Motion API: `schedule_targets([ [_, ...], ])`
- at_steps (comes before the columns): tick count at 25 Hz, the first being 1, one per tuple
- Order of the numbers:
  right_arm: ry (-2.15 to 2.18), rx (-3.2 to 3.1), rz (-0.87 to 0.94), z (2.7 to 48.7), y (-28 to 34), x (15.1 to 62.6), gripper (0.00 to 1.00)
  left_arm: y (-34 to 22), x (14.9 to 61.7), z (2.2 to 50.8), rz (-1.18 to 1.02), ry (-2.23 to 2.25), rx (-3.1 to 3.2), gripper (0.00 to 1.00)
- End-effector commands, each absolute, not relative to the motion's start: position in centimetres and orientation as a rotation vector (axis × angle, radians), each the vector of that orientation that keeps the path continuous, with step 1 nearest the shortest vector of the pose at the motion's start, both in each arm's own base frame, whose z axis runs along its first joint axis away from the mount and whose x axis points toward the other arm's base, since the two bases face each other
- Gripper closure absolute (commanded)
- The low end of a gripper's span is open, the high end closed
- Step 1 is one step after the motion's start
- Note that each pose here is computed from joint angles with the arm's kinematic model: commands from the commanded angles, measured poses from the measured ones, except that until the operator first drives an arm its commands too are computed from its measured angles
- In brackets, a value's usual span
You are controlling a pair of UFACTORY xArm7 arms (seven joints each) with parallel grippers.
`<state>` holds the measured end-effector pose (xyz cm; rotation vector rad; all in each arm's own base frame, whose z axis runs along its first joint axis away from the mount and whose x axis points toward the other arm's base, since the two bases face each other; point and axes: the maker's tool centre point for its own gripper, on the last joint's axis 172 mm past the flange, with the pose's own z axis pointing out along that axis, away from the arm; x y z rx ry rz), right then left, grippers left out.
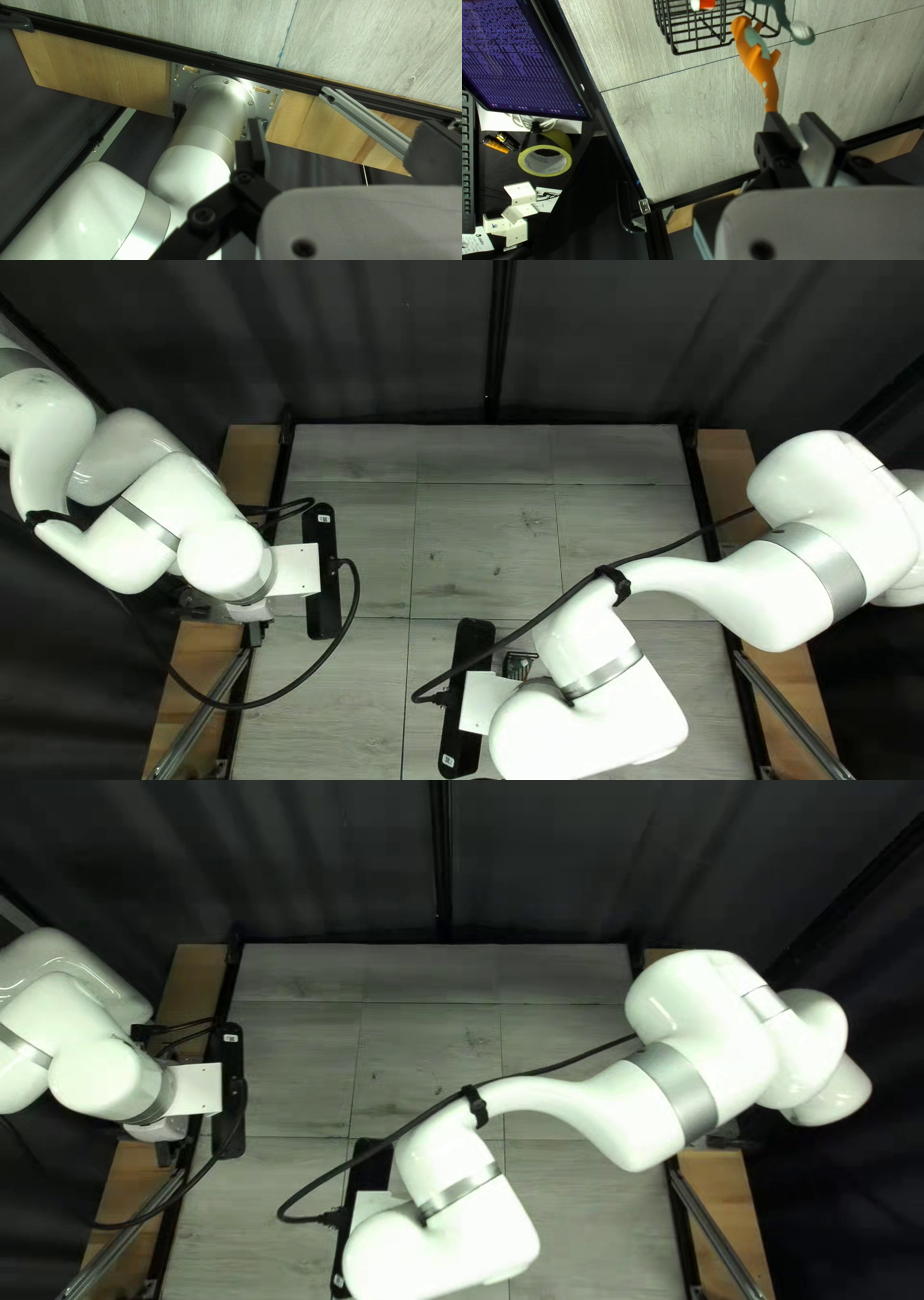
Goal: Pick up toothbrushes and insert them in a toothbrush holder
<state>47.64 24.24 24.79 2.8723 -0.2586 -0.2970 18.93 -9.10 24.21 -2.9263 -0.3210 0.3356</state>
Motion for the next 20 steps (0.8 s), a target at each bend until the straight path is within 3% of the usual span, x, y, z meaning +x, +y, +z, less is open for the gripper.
schedule_targets([
  [1,-0.255,2.879,-0.297,24.3,24.0,47.6,0.99,-9.1,18.9,24.2,0.336,-0.321,-2.926,0.0],
  [20,-0.25,2.905,-0.306,23.0,23.3,47.4,0.99,-9.1,18.9,24.2,0.336,-0.321,-2.926,0.0],
])
